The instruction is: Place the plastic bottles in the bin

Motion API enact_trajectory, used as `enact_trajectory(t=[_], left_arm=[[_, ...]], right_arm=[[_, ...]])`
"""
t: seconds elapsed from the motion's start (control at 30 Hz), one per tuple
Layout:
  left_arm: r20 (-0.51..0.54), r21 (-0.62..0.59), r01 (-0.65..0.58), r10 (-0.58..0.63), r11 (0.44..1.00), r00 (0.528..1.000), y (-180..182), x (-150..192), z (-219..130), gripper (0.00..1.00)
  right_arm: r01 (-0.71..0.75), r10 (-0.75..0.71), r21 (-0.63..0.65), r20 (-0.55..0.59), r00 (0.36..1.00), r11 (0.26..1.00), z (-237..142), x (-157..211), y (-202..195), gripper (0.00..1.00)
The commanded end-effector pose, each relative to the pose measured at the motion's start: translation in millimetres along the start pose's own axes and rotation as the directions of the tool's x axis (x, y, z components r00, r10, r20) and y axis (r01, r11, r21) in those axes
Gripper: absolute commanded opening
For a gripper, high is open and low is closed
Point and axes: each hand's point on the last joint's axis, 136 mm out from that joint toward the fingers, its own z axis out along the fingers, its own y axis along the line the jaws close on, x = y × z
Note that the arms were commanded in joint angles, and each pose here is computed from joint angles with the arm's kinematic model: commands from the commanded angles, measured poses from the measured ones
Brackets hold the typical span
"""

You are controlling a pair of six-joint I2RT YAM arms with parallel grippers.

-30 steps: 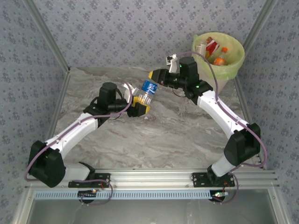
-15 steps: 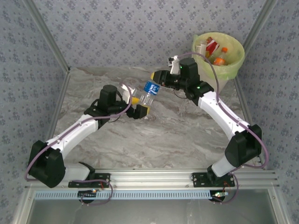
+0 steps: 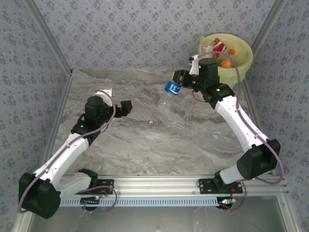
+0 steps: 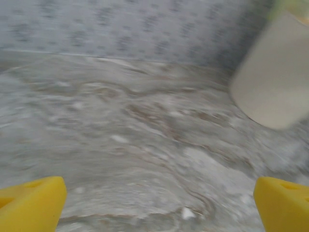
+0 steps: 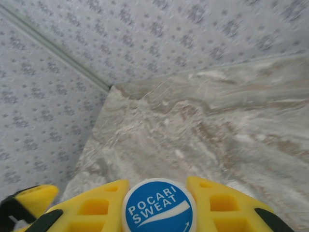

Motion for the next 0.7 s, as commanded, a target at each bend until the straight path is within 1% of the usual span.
enact_trajectory(t=[0.0, 0.07, 0.17, 0.23, 0.3, 0.43, 0.5, 0.57, 0.67], left_arm=[[0.049, -0.215, 0.103, -0.095, 0.971, 0.994, 48, 2, -12, 1.00], [0.069, -0.274, 0.127, -0.112, 0.953, 0.991, 62, 5, -18, 0.99], [0.095, -0.362, 0.169, -0.144, 0.917, 0.985, 82, 10, -26, 1.00], [0.106, -0.395, 0.196, -0.168, 0.897, 0.980, 92, 14, -31, 0.99], [0.116, -0.404, 0.220, -0.189, 0.888, 0.975, 98, 19, -34, 0.99], [0.144, -0.423, 0.249, -0.207, 0.871, 0.968, 107, 22, -42, 0.99], [0.152, -0.434, 0.257, -0.211, 0.864, 0.966, 111, 24, -46, 0.99], [0.156, -0.437, 0.263, -0.215, 0.860, 0.964, 113, 24, -48, 0.99], [0.158, -0.436, 0.270, -0.223, 0.858, 0.962, 115, 24, -50, 0.99]], right_arm=[[0.100, -0.111, 0.104, 0.100, 0.989, 0.989, -33, -41, -8, 0.00], [0.116, -0.139, 0.161, 0.143, 0.980, 0.980, -45, -61, -20, 0.00], [0.119, -0.165, 0.207, 0.220, 0.961, 0.971, -63, -91, -31, 0.00], [0.130, -0.197, 0.244, 0.271, 0.942, 0.961, -74, -109, -37, 0.00], [0.133, -0.234, 0.299, 0.334, 0.913, 0.945, -85, -129, -44, 0.00], [0.106, -0.322, 0.436, 0.460, 0.827, 0.894, -105, -168, -63, 0.00], [0.080, -0.365, 0.502, 0.502, 0.784, 0.861, -114, -185, -77, 0.00], [0.033, -0.395, 0.553, 0.551, 0.735, 0.832, -126, -205, -91, 0.00], [-0.066, -0.394, 0.589, 0.614, 0.684, 0.805, -142, -227, -118, 0.00]])
